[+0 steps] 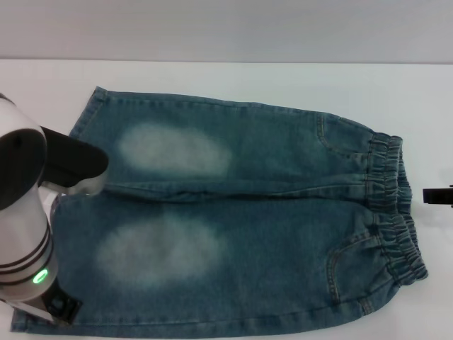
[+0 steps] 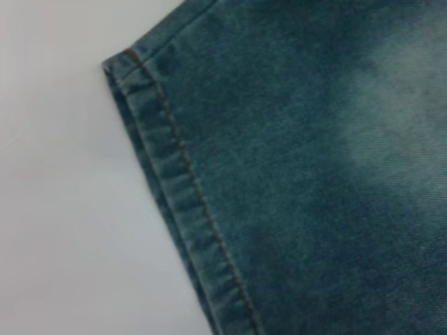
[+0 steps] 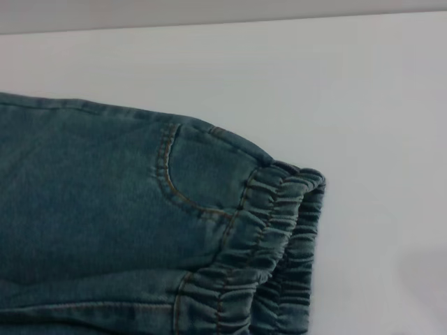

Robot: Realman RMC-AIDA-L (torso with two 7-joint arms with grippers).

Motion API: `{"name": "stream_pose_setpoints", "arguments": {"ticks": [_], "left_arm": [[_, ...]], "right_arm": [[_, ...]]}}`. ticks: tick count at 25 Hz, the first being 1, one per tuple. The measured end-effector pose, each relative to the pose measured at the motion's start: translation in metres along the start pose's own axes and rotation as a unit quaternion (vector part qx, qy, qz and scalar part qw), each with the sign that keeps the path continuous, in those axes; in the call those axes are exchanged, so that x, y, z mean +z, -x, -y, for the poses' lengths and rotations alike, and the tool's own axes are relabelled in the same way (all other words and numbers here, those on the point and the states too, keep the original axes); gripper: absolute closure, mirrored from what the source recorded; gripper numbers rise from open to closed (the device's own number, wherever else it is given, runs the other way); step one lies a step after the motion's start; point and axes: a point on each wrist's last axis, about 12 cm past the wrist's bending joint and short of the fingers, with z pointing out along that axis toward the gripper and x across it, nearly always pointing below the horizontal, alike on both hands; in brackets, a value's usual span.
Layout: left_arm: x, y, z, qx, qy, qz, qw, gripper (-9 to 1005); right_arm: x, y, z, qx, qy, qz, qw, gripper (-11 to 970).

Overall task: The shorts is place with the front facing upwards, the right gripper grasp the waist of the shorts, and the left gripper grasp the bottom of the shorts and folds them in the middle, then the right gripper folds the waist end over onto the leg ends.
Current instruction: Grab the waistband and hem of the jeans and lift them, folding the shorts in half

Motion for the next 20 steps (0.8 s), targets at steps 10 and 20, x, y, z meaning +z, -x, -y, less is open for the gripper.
{"name": "stream_pose_setpoints", "arguments": {"ticks": [10, 20], "left_arm": [[-0.0036, -0.0021, 0.0045, 0.0, 0.029, 0.006, 1.0, 783], [-0.0005, -0.0032, 0.0023, -0.007, 0.029, 0.005, 1.0, 453]], "right_arm": [[0.0001, -0.0007, 0.0004, 0.001, 0.0, -0.003, 1.0, 382], [0.0005, 0.0007, -0.0012, -0.003, 0.002, -0.003, 1.0, 382]]}}
